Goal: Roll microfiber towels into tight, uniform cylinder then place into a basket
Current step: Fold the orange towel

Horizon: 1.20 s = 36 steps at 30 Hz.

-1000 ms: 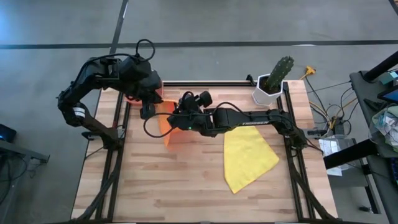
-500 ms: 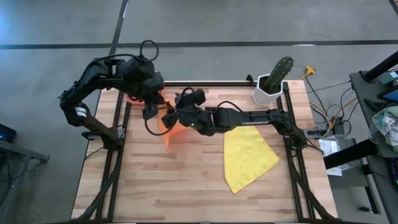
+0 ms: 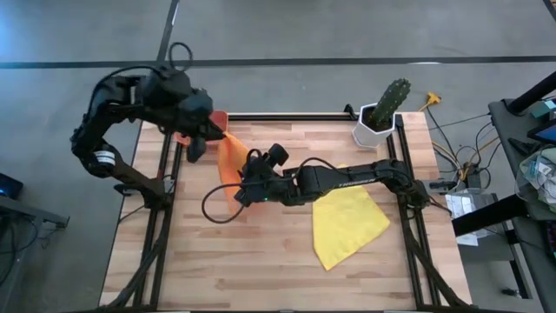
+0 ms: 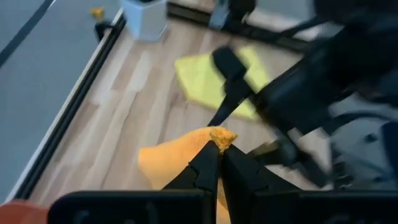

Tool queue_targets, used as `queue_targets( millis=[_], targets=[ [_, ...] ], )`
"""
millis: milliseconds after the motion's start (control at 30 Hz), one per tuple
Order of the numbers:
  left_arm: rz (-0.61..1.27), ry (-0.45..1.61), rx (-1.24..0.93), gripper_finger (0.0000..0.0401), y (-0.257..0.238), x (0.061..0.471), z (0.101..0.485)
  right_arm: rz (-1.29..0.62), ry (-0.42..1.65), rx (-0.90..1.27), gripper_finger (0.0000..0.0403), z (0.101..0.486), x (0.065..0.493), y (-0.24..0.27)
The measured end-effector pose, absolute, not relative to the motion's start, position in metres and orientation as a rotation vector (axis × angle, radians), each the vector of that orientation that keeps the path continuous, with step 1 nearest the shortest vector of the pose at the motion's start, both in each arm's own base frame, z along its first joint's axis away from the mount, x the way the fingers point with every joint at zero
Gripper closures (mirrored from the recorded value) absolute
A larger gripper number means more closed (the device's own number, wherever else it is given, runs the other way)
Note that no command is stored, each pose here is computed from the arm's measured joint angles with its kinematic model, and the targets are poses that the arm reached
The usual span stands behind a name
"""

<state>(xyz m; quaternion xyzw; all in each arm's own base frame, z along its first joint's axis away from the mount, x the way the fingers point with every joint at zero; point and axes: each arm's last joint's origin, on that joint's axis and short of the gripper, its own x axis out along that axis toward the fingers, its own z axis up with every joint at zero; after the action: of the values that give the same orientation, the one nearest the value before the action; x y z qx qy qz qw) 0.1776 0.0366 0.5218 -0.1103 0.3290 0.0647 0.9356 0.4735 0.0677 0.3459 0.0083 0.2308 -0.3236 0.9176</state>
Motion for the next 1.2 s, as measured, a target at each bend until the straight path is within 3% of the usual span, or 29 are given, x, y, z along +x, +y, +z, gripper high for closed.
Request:
queue_targets(
  millis=[500,800,1000,1200],
  targets=[
    [0.136,0.206,-0.276,0.0401,0.04,0.165,0.576,-0.596,0.55,-0.194,0.0177,0.341,0.471,0.083],
    [0.15,0.107,-0.261,0.0401,0.045,0.166,0.585,-0.599,0.542,-0.233,0.0177,0.343,0.466,0.098],
    [0.143,0.049,-0.271,0.0401,0.045,0.166,0.591,-0.689,0.515,-0.239,0.0177,0.344,0.465,0.096],
    [0.088,0.011,-0.312,0.0401,0.042,0.163,0.595,-0.902,0.481,-0.361,0.0177,0.346,0.462,0.092]
  ],
)
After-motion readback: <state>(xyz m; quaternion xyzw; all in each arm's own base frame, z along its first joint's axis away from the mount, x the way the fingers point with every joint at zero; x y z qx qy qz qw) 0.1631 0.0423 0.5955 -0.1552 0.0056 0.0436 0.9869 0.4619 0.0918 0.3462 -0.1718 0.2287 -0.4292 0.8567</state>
